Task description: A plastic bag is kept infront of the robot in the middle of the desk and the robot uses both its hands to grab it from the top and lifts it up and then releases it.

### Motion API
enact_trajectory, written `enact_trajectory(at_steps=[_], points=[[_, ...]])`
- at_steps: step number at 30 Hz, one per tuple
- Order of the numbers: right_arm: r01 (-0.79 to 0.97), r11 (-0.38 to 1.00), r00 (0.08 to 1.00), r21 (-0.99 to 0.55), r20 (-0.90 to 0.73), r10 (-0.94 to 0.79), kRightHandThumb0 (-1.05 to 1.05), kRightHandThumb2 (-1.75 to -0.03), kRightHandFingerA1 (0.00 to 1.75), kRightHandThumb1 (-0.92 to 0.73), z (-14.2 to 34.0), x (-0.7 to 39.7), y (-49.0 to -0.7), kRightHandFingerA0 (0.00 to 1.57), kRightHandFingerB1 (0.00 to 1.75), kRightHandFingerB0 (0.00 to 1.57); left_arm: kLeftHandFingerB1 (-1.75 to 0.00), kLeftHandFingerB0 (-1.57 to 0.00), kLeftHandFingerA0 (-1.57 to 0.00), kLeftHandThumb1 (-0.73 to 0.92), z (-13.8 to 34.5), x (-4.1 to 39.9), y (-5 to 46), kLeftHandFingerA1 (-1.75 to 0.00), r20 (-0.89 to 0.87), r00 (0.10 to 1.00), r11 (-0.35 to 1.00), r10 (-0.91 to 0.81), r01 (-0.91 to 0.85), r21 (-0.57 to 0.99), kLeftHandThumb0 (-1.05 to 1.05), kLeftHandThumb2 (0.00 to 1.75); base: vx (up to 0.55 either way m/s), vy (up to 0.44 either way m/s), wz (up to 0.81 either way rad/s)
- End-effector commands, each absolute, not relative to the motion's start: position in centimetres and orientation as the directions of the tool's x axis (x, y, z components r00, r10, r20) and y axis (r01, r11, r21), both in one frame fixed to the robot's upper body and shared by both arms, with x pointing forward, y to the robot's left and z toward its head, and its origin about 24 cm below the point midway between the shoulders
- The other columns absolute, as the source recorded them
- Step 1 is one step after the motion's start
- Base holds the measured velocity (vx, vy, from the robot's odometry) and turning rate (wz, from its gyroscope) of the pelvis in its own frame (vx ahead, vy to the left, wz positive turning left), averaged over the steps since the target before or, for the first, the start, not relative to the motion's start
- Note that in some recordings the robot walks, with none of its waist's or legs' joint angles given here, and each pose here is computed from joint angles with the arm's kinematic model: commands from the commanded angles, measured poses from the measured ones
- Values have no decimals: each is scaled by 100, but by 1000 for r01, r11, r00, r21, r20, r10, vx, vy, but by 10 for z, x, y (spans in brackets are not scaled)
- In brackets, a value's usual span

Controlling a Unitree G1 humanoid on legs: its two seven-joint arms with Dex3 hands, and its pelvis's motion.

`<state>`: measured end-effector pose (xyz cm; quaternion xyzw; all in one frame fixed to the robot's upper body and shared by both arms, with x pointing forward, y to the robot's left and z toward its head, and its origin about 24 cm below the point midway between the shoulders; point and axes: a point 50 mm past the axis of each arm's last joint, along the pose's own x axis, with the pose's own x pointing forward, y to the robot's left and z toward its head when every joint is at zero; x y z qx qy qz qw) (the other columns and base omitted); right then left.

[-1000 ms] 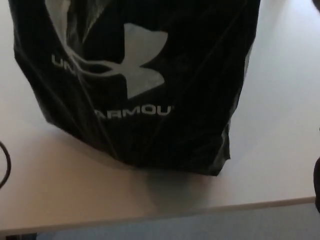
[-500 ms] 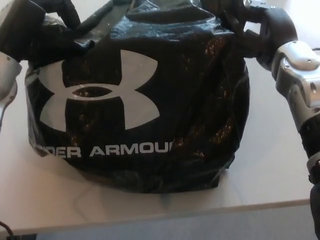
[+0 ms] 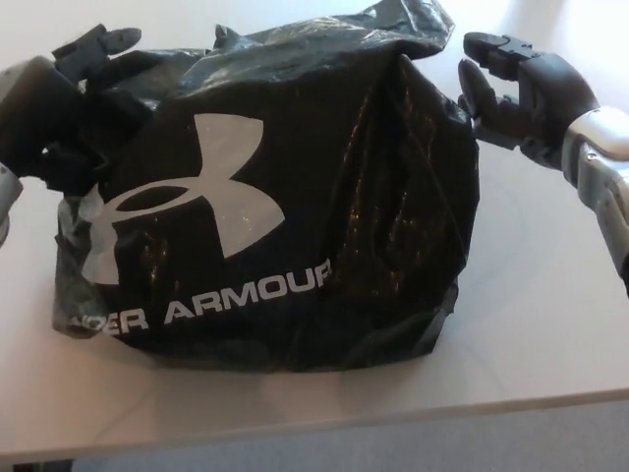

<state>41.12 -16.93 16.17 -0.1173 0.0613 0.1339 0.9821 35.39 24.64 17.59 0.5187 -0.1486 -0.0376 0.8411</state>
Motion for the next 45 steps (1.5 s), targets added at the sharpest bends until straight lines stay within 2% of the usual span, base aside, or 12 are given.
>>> enact_trajectory(at_steps=[1,6,7,20,21,22,26,35,36,40,41,45], points=[[-369,835,929,-410,-179,322,-99,-78,46,-68,168,402,-188,18,13,0,-17,-6,0,67,175,333,265,-4,158,969,370,-190,-78,926,-95,102,0,0,0],[-366,765,926,-530,-127,356,-92,-106,20,-64,193,388,-198,0,7,0,-25,-1,0,90,191,316,270,-6,242,948,417,-208,-138,898,-82,67,0,0,0],[-353,765,924,-538,-73,375,-89,-104,39,-61,205,380,-205,0,9,0,-12,0,0,85,207,307,274,-8,283,939,440,-194,-174,881,-94,117,0,0,0],[-290,684,869,-670,116,482,-95,-64,41,-79,221,297,-208,21,15,0,-15,0,-1,85,271,247,294,-9,495,842,433,-213,-373,820,-91,121,0,0,0],[-283,674,865,-682,121,487,-95,-65,41,-81,221,291,-209,23,15,0,-19,0,0,92,272,244,296,-26,489,848,430,-205,-370,824,-86,78,0,0,0],[-282,687,853,-669,152,499,-92,-64,43,-79,221,279,-213,21,14,0,-20,-1,0,78,271,241,301,-20,491,850,427,-191,-379,821,-82,118,0,0,0],[-281,725,837,-629,209,506,-95,-107,48,-65,216,253,-220,2,6,0,-16,-1,0,83,265,230,313,-13,531,827,452,-184,-408,793,-87,118,0,0,0],[-118,892,862,-436,402,310,-85,-69,30,-87,144,153,-217,2,14,1,-27,-6,-4,72,170,115,293,-31,501,859,790,-104,-235,567,-78,109,0,0,0],[-130,897,871,-422,384,307,-90,-112,22,-73,137,144,-216,0,9,0,-27,-8,-4,72,160,104,291,-33,476,875,810,-85,-218,544,-81,108,0,0,0],[-154,911,905,-382,315,285,-91,-111,13,-76,115,104,-212,0,7,0,-18,-10,-6,81,106,44,279,-18,301,953,889,28,-161,429,-90,114,0,0,0],[-163,921,916,-354,292,275,-79,-65,1,-86,112,100,-211,0,0,0,-15,-3,-2,84,98,36,276,-15,268,963,893,32,-148,425,-87,116,0,0,0],[-122,937,946,-329,246,210,-83,-101,14,-69,91,55,-214,0,8,0,-18,0,0,85,62,-7,260,-21,155,977,904,147,-197,380,-78,119,0,0,0]])
